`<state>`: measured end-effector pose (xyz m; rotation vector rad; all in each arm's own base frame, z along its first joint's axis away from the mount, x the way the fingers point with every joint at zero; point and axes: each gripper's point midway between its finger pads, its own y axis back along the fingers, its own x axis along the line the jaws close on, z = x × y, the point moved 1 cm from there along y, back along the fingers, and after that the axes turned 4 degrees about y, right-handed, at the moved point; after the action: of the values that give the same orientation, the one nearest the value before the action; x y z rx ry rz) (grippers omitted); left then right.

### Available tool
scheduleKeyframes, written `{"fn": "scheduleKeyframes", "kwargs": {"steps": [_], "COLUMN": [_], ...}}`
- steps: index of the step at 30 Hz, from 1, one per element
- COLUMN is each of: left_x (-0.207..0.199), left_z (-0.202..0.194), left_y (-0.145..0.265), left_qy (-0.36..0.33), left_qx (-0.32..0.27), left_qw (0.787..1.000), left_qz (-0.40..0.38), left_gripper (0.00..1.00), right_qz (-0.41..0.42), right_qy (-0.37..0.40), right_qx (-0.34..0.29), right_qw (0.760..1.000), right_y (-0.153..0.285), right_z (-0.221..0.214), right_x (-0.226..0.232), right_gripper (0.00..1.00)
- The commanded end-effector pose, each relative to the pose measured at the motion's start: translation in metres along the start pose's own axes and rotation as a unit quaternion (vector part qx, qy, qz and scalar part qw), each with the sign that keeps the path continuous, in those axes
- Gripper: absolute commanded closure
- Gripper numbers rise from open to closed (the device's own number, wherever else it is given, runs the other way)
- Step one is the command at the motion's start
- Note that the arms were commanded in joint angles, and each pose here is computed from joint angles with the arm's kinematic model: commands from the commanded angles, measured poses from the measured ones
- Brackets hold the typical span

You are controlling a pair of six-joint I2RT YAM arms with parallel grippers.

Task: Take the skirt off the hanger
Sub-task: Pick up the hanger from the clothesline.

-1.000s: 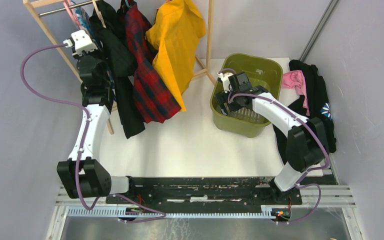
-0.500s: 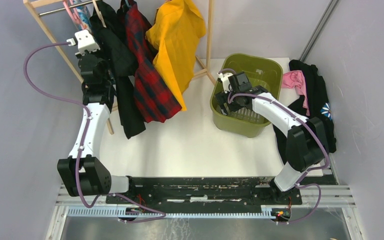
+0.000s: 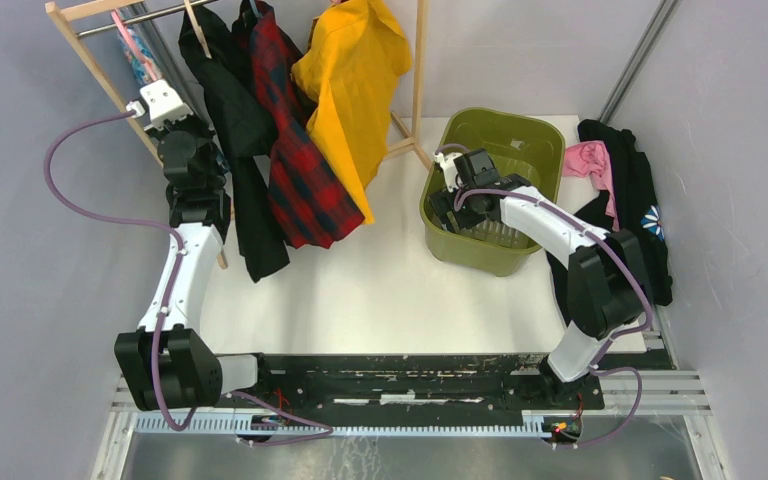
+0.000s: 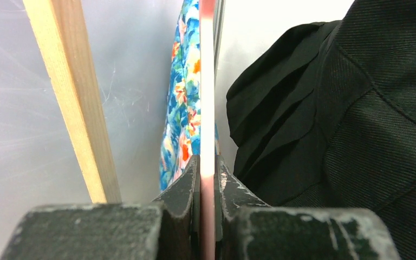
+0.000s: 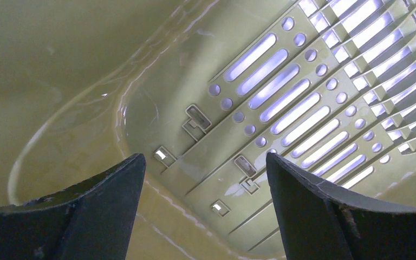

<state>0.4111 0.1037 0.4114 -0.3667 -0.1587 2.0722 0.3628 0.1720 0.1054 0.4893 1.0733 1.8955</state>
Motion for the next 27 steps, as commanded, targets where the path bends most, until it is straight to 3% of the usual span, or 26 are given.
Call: {"fn": "scheduleKeyframes", "kwargs": {"steps": [1,16,27], "left_x": [0.01,0.002,0.012], "left_z": [0.047,0.061,0.045], "left_y": [0.008,0.001,0.023], "left_qy": [0.041,0.03,0.028], "left_qx": [-0.067,-0.091,-0.051], "left_qw": [0.997,0.995,0.998], "left_qz": [0.02,0.004,0.007], "left_gripper": [0.97,0.97,0.97], "right_qz": [0.004,0.015,0.008], "right_qy": [-0.003,-0.006,-0.004], "right_qx": [-0.006,-0.001,0.001], "right_qw": [1.0,1.0,1.0], "right_y": [-0.005,-0.008,-0.008], "right_z": [0.005,0.005,0.01], "right_x": [0.004,0.008,0.004], "right_gripper": [0.12,0.12,0.12]}}
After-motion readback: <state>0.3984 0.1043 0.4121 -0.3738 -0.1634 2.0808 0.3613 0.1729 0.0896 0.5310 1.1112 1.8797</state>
